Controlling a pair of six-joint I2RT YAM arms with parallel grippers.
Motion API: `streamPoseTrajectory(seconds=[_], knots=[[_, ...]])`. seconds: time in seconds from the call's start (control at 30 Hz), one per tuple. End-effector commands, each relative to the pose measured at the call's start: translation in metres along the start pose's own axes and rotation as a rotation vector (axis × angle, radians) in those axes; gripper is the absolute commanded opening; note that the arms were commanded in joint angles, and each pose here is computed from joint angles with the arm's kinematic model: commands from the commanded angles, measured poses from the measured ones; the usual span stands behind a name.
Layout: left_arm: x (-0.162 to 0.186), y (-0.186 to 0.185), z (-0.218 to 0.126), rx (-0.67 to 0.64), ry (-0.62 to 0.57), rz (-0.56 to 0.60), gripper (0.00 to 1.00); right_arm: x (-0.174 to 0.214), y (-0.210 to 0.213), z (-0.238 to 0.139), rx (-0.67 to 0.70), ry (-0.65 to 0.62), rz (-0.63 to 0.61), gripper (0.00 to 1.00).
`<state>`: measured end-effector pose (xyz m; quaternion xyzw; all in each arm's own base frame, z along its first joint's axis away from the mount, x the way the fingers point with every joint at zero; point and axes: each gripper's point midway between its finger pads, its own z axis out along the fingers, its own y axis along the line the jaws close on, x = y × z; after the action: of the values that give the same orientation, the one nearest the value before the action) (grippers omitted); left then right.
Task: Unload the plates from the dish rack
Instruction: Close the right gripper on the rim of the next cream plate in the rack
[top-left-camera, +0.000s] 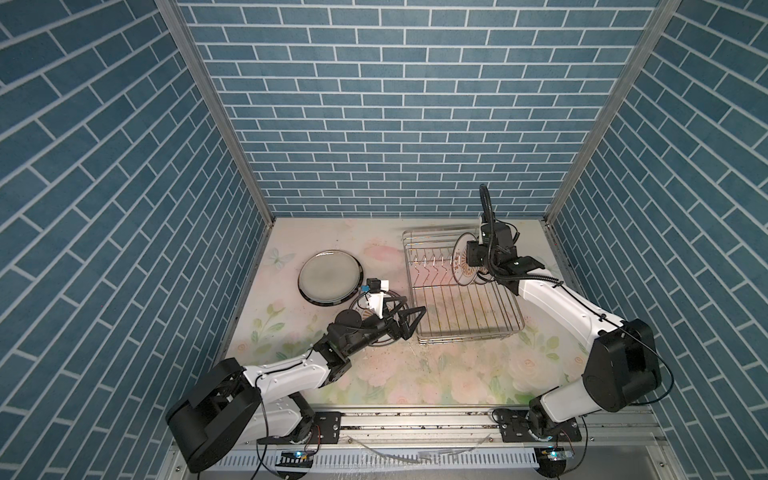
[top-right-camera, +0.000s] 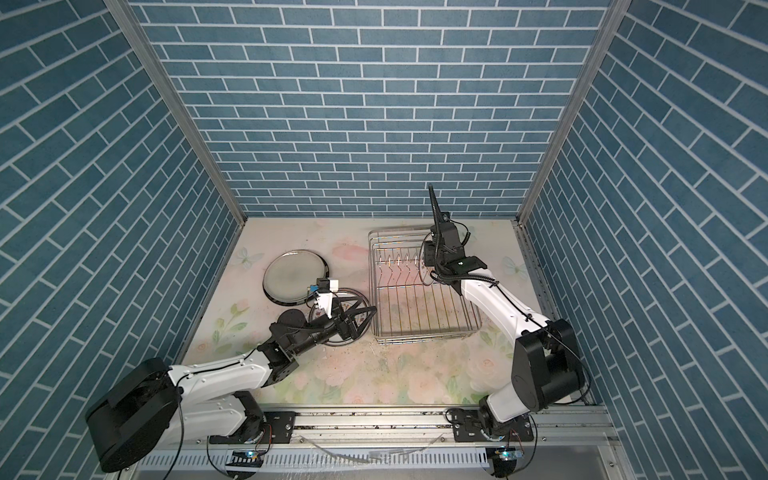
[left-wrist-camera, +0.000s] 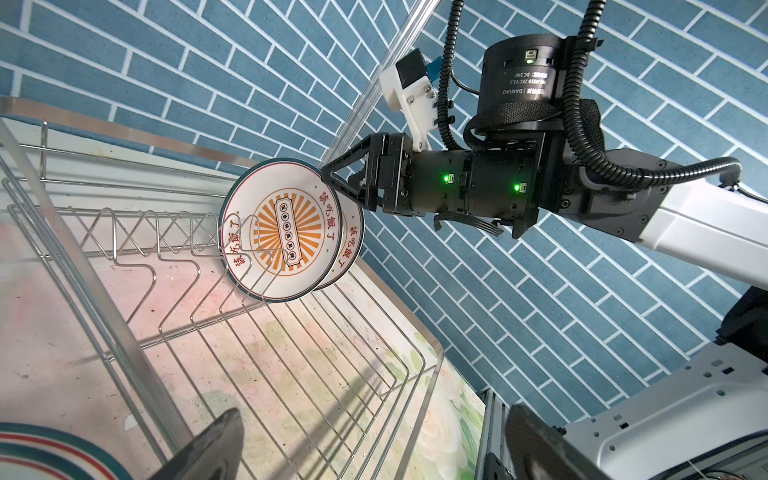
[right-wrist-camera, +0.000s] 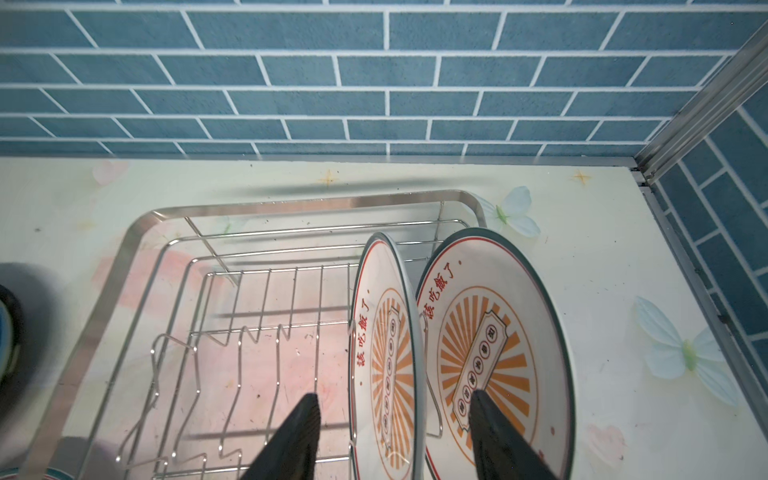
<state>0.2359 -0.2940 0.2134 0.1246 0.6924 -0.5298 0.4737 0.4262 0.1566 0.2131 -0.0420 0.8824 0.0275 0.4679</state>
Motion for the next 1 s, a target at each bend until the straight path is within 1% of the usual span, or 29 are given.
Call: streamPoseTrajectory(seconds=[0.0,0.17,0.3,0.43,0.5,0.57,0.67,0.73,0.87,0.93,0.97], knots=[[-0.011,-0.014,0.007,0.062,-0.036,0.010,1.00,-0.010,-0.008,0.002,0.055,-0.010,0.011,0.57],[-0.009,-0.011,0.019,0.053,-0.012,-0.002,1.00,-0.005,-0.006,0.011,0.054,0.013,-0.006,0.56],[-0.010,0.001,0.024,-0.009,-0.011,-0.012,1.00,-0.003,-0.004,0.015,0.046,0.023,-0.005,0.47],[-0.009,0.001,0.025,-0.003,-0.014,-0.015,1.00,-0.003,-0.011,0.018,0.084,0.009,-0.002,0.47],[-0.007,0.003,0.026,-0.005,-0.013,-0.027,1.00,-0.004,-0.012,0.020,0.092,-0.001,0.002,0.42],[-0.006,0.005,0.027,-0.019,-0.008,-0.032,1.00,-0.004,-0.009,0.023,0.082,0.000,0.002,0.41],[-0.007,0.006,0.028,-0.023,-0.009,-0.035,1.00,0.000,-0.006,0.029,0.078,0.041,-0.005,0.39],[-0.006,0.010,0.030,-0.052,0.009,-0.045,1.00,0.002,-0.007,0.031,0.085,0.050,-0.005,0.35],[-0.005,0.010,0.032,-0.057,0.025,-0.045,1.00,0.003,-0.009,0.032,0.095,0.048,-0.007,0.34],[-0.005,0.010,0.033,-0.057,0.019,-0.045,1.00,0.003,-0.010,0.034,0.104,0.051,-0.010,0.26],[-0.005,0.011,0.034,-0.058,0.020,-0.047,1.00,0.004,-0.010,0.035,0.107,0.055,-0.011,0.26]])
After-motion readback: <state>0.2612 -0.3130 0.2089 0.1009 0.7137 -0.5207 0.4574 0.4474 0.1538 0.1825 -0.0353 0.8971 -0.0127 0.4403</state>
